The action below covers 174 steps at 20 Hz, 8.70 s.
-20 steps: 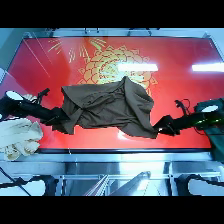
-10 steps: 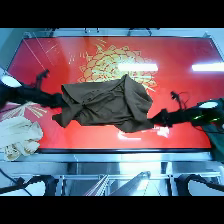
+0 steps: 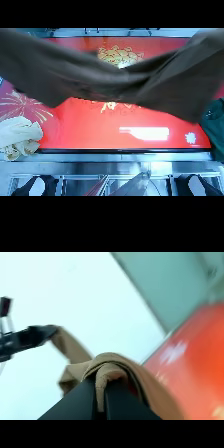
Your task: Fold the shirts.
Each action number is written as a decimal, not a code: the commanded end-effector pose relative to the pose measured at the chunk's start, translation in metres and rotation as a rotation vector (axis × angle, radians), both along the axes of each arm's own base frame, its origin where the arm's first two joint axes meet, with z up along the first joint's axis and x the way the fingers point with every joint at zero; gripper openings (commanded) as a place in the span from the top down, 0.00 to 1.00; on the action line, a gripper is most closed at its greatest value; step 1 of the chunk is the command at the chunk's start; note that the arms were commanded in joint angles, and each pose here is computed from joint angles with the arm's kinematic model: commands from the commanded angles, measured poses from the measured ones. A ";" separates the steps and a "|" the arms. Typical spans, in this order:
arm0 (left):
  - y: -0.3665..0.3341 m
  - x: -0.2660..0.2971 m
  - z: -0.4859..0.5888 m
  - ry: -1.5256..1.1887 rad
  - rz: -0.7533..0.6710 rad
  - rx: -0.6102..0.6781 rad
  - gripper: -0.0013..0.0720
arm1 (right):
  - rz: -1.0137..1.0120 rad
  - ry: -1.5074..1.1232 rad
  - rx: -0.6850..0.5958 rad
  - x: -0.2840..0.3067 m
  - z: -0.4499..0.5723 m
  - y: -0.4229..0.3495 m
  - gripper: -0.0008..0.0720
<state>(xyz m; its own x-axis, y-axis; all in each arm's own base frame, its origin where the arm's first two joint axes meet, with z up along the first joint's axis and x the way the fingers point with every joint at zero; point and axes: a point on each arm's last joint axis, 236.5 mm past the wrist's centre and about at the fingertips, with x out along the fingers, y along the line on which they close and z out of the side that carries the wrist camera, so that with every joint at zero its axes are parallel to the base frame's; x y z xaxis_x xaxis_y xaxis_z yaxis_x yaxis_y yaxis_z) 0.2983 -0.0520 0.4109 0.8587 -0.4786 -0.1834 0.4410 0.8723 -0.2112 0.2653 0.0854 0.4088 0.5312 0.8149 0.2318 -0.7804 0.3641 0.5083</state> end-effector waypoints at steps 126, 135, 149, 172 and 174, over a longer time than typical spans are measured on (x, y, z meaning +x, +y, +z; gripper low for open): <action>0.079 0.075 -0.424 1.356 -0.097 -0.115 0.57 | -0.046 1.500 -0.518 -0.007 -0.511 -0.089 0.51; 0.057 -0.089 -0.484 1.582 0.049 -0.155 0.57 | 0.056 1.421 -0.482 -0.004 -0.546 -0.014 0.51; 0.004 -0.097 -0.553 1.619 -0.004 -0.038 0.61 | 0.075 1.378 -0.483 0.000 -0.543 -0.010 0.51; 0.014 0.073 -0.356 0.853 -0.051 -0.214 0.94 | 0.079 1.094 -0.002 0.120 -0.402 -0.020 0.96; 0.012 0.116 -0.351 0.825 -0.081 -0.184 0.94 | -0.002 1.042 -0.047 0.157 -0.398 -0.030 0.96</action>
